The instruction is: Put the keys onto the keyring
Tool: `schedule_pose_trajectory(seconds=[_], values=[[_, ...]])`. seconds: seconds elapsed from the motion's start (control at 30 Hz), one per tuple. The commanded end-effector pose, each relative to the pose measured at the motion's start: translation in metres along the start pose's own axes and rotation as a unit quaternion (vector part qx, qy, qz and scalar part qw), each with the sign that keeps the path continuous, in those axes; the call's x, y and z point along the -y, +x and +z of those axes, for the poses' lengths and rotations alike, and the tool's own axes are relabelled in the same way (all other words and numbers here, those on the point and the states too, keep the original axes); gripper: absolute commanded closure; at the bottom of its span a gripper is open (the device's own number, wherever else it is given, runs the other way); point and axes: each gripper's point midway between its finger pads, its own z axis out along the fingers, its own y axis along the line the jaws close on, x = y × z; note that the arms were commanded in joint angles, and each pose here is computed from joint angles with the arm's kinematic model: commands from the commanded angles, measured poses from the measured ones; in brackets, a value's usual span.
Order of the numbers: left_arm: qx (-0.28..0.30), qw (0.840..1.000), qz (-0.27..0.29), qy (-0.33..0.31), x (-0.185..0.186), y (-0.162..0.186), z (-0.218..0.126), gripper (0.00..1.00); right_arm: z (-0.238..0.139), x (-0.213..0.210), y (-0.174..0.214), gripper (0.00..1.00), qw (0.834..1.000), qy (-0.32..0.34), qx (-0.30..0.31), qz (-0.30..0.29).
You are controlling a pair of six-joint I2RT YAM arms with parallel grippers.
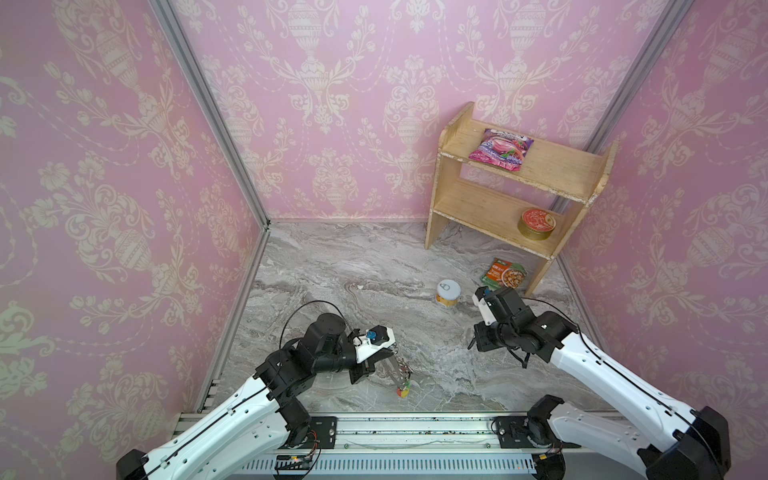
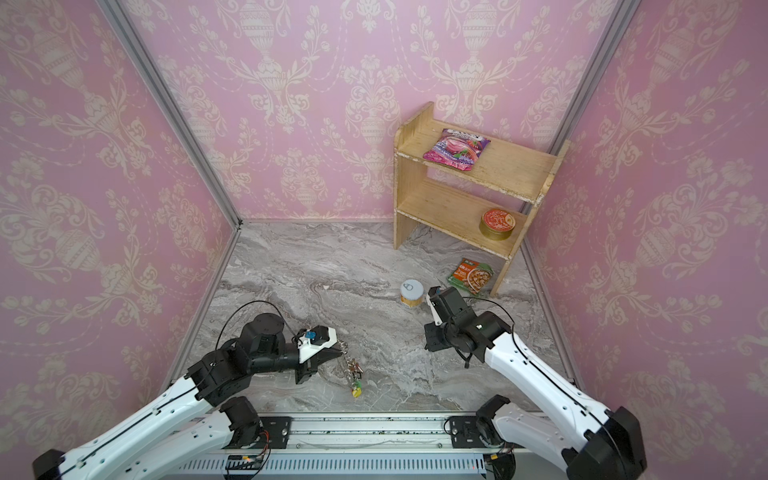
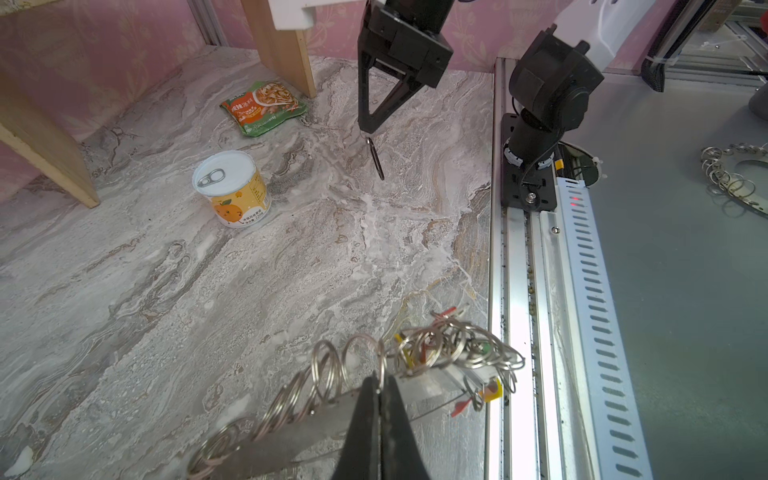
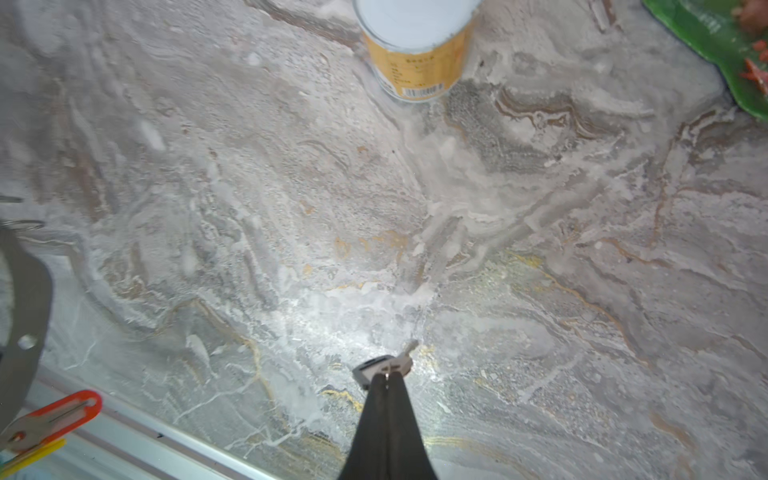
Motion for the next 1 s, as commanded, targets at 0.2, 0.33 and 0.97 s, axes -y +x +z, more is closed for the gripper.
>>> schedule_pose_trajectory(seconds=[0.2, 0.33, 0.97], values=[[0.049, 0.998, 0.049, -0.003, -0.014, -0.065, 0.020, 1.00, -0.068, -0.055, -0.046, 1.00, 0.969, -0.140, 0.160, -0.127], [0.017, 0.996, 0.085, 0.027, -0.015, -0.070, 0.034, 1.00, -0.093, -0.081, -0.057, 1.00, 0.950, -0.200, 0.170, -0.167], [0.079, 0.970, 0.226, 0.045, 0.004, -0.088, 0.010, 1.00, -0.121, -0.147, -0.054, 1.00, 0.852, -0.313, 0.194, -0.372]])
